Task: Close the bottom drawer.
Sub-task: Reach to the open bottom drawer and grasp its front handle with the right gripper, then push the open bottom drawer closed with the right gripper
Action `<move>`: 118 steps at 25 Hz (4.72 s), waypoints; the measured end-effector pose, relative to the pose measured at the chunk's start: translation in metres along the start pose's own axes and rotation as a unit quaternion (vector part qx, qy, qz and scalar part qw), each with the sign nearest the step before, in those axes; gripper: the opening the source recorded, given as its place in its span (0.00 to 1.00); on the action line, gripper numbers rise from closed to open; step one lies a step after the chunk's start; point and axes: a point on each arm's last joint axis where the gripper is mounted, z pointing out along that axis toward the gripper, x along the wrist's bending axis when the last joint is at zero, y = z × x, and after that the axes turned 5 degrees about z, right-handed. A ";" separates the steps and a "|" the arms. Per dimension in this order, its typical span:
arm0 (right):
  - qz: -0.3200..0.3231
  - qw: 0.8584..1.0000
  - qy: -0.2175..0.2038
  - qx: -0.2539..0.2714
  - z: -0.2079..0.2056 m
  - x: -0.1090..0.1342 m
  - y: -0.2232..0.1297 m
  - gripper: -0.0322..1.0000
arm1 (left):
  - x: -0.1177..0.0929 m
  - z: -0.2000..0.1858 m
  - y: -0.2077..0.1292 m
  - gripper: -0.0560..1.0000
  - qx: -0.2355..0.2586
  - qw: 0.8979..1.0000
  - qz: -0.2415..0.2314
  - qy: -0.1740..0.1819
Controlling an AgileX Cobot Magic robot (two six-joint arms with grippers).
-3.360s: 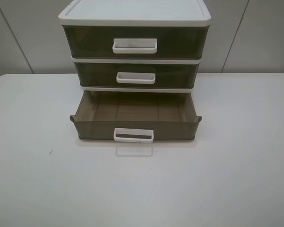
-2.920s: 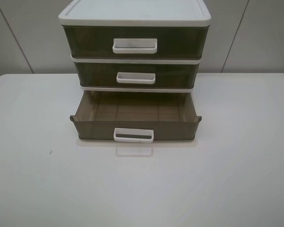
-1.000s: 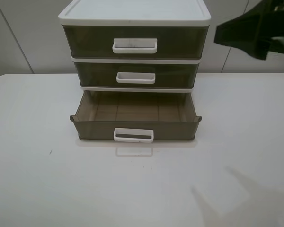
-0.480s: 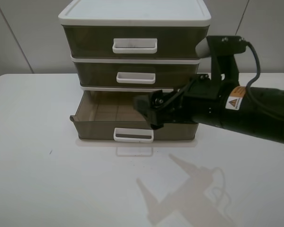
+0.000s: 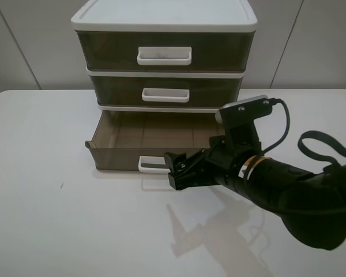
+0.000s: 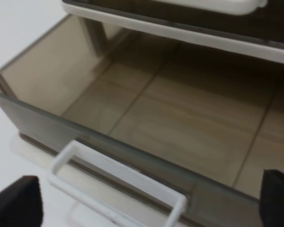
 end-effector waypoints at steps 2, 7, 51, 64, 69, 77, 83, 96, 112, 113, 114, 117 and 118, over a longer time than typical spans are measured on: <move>0.001 1.000 -0.003 0.005 0.001 0.003 -0.005 0.50 | 0.000 0.000 0.000 0.73 0.000 1.000 0.000 0.000; -0.021 1.000 0.020 -0.007 -0.002 0.014 -0.006 0.10 | 0.000 0.000 0.000 0.73 0.000 1.000 0.000 0.000; -0.072 0.997 0.016 -0.038 0.080 0.036 -0.031 0.05 | 0.000 0.000 0.000 0.73 0.000 1.000 0.000 0.000; -0.043 0.998 -0.019 -0.045 0.082 0.027 -0.027 0.05 | 0.000 0.000 0.000 0.73 0.000 1.000 0.000 0.000; -0.020 0.998 -0.035 -0.052 0.088 0.025 -0.020 0.05 | 0.000 0.000 0.000 0.73 0.000 1.000 0.000 0.000; 0.018 0.997 -0.047 -0.054 0.103 0.024 -0.002 0.05 | 0.000 0.000 0.000 0.73 0.000 1.000 0.000 0.000; 0.025 0.996 -0.053 -0.060 0.107 0.020 0.003 0.05 | 0.000 0.000 0.000 0.73 0.000 1.000 0.000 0.000; 0.044 0.994 -0.072 -0.070 0.134 0.016 0.004 0.05 | 0.000 0.000 0.000 0.73 0.000 1.000 0.000 0.000; 0.083 0.986 -0.106 -0.098 0.151 0.009 0.012 0.05 | 0.000 0.000 0.000 0.73 0.000 1.000 0.000 0.000; 0.084 0.986 -0.107 -0.099 0.151 0.009 0.012 0.05 | 0.000 0.000 0.000 0.73 0.000 1.000 0.000 0.000; 0.085 0.986 -0.107 -0.099 0.151 0.009 0.013 0.05 | 0.000 0.000 0.000 0.73 0.000 1.000 0.000 0.000; 0.084 0.986 -0.107 -0.099 0.151 0.009 0.013 0.05 | 0.000 0.000 0.000 0.73 0.000 1.000 0.000 0.000; 0.085 0.986 -0.107 -0.098 0.151 0.009 0.012 0.05 | 0.000 0.000 0.000 0.73 0.000 1.000 0.000 0.000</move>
